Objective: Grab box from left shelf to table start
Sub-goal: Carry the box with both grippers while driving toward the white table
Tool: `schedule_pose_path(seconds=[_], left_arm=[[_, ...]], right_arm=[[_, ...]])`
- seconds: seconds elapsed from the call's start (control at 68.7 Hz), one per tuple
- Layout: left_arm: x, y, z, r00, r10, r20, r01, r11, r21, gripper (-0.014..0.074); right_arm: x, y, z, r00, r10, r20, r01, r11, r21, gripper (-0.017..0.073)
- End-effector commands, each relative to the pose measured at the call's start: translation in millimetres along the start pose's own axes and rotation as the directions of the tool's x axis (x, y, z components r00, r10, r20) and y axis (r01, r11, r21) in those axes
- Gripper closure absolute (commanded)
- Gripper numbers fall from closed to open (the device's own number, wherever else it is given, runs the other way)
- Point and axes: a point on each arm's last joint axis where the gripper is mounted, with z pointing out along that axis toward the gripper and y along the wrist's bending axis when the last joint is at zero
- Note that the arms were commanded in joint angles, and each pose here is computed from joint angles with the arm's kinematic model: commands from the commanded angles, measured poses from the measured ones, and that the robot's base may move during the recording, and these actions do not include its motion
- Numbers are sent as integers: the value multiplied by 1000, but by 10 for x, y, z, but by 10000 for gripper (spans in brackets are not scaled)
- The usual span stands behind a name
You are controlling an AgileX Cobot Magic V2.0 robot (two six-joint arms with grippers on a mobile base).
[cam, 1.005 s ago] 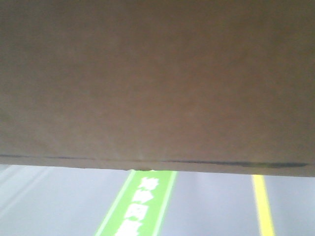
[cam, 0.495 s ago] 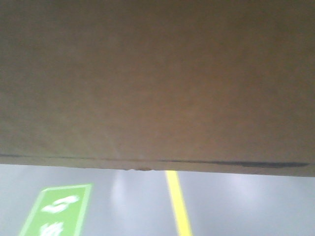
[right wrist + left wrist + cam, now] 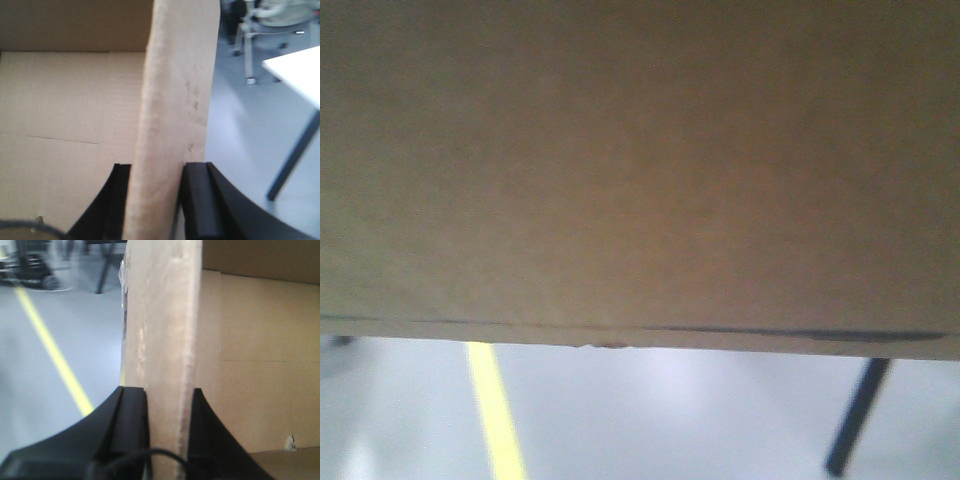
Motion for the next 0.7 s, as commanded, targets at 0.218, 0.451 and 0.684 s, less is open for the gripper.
schedule_pose_path(seconds=[0.218,0.451,0.684], left_arm=[[-245,-56,-86,977,-71,203,57,996,71,687],[-245,-56,-86,977,-71,203,57,996,71,687],[-245,-56,-86,977,-71,203,57,996,71,687]], right_arm=[[-229,-12,-46,981,-68,183,60,997,49,501],[-229,-12,-46,981,-68,183,60,997,49,501],[-229,-12,-46,981,-68,183,60,997,49,501]])
